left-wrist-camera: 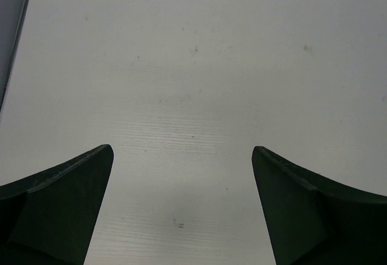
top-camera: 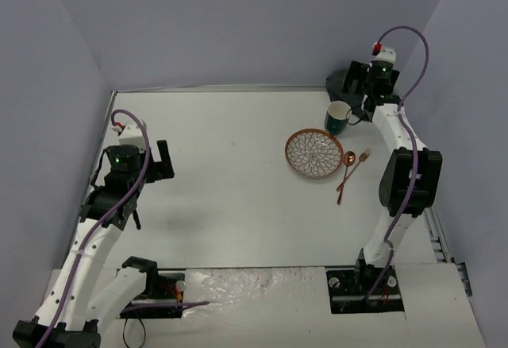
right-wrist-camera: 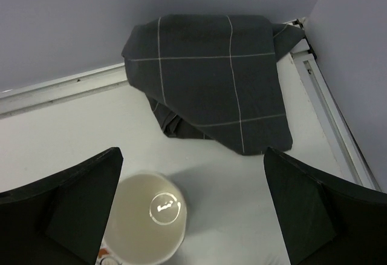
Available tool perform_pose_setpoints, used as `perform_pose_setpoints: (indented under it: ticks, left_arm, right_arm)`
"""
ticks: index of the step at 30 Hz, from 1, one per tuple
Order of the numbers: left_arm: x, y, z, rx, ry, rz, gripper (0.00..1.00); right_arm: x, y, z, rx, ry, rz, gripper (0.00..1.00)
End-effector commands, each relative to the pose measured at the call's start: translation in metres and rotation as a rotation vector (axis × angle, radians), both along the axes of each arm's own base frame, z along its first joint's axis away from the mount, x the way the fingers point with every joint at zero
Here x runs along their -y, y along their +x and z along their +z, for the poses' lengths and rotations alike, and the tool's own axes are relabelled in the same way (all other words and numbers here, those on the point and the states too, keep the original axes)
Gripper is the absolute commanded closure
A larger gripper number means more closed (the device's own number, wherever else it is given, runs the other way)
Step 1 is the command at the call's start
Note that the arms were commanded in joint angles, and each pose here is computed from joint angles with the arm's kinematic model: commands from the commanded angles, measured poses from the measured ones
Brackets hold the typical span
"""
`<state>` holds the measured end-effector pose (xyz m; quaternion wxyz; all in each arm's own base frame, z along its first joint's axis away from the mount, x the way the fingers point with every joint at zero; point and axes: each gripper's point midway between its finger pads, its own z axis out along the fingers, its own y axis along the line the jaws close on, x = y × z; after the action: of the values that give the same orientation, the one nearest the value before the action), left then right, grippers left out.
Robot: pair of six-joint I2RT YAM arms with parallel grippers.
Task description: Set the dinner table for one person
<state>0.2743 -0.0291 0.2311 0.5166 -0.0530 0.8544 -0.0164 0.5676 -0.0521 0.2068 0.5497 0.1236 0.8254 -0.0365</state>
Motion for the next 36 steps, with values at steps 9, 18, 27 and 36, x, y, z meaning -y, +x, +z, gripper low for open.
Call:
perform_pose_setpoints:
  ticks: [9,18,27,36]
  left_arm:
    - [0.002,0.015,0.002,0.006,0.031,-0.01,0.03]
    - [0.004,0.022,-0.012,-0.049,0.047,-0.018,0.03]
    - [0.003,0.024,-0.018,-0.072,0.055,-0.019,0.03]
    - [0.003,0.024,-0.017,-0.072,0.054,-0.018,0.03]
  right_arm:
    - [0.044,0.088,-0.062,0.031,0.004,0.137,0.0]
    - [0.057,0.1,-0.134,-0.069,-0.03,0.124,0.0]
    - [0.065,0.106,-0.153,-0.102,-0.03,0.12,0.33]
    - [0.074,0.103,-0.113,-0.055,-0.05,0.105,1.0]
